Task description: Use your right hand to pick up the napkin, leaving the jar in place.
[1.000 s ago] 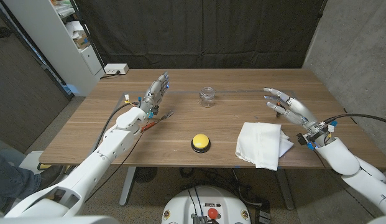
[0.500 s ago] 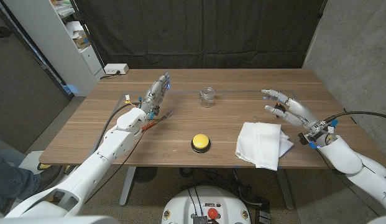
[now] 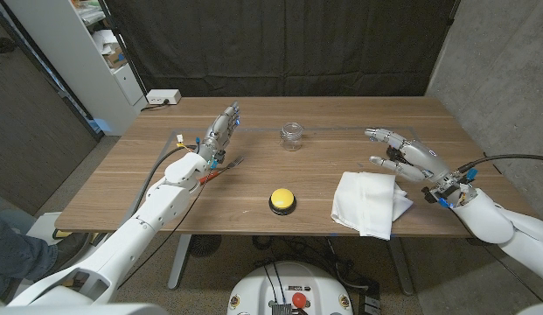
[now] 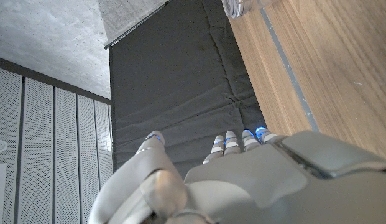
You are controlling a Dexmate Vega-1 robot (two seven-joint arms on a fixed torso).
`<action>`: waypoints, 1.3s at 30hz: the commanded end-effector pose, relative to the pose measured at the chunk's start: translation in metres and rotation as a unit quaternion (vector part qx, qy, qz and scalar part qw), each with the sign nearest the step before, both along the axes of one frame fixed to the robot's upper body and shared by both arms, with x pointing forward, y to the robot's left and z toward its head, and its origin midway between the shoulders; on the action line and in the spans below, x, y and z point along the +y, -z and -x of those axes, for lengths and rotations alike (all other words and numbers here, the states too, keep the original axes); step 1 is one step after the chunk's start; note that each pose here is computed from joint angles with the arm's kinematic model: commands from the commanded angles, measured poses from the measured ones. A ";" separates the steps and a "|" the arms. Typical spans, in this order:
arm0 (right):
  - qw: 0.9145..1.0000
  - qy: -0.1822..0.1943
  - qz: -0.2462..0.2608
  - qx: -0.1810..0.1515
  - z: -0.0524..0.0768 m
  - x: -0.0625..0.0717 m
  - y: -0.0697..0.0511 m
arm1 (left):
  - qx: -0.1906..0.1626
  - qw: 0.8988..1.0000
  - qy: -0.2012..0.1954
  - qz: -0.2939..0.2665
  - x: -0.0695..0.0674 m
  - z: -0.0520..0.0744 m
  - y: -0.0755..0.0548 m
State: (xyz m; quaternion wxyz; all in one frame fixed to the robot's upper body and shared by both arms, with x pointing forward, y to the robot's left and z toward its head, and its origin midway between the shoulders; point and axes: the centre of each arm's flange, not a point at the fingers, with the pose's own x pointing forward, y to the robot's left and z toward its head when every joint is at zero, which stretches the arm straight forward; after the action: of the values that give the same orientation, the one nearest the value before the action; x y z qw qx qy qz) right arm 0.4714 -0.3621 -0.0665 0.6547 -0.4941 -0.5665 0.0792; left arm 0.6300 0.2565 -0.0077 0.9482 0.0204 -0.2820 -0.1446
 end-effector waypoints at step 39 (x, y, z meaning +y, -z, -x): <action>0.994 0.050 0.099 -0.022 -0.003 -0.018 0.014 | 0.005 1.000 -0.004 -0.002 -0.006 0.003 0.000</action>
State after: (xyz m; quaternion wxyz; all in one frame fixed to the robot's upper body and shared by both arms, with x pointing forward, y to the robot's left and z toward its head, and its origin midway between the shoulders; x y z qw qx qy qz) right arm 0.4747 -0.3740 -0.0788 0.5999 -0.5700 -0.5545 0.0876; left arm 0.6269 0.2523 -0.0088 0.9503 0.0222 -0.2772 -0.1402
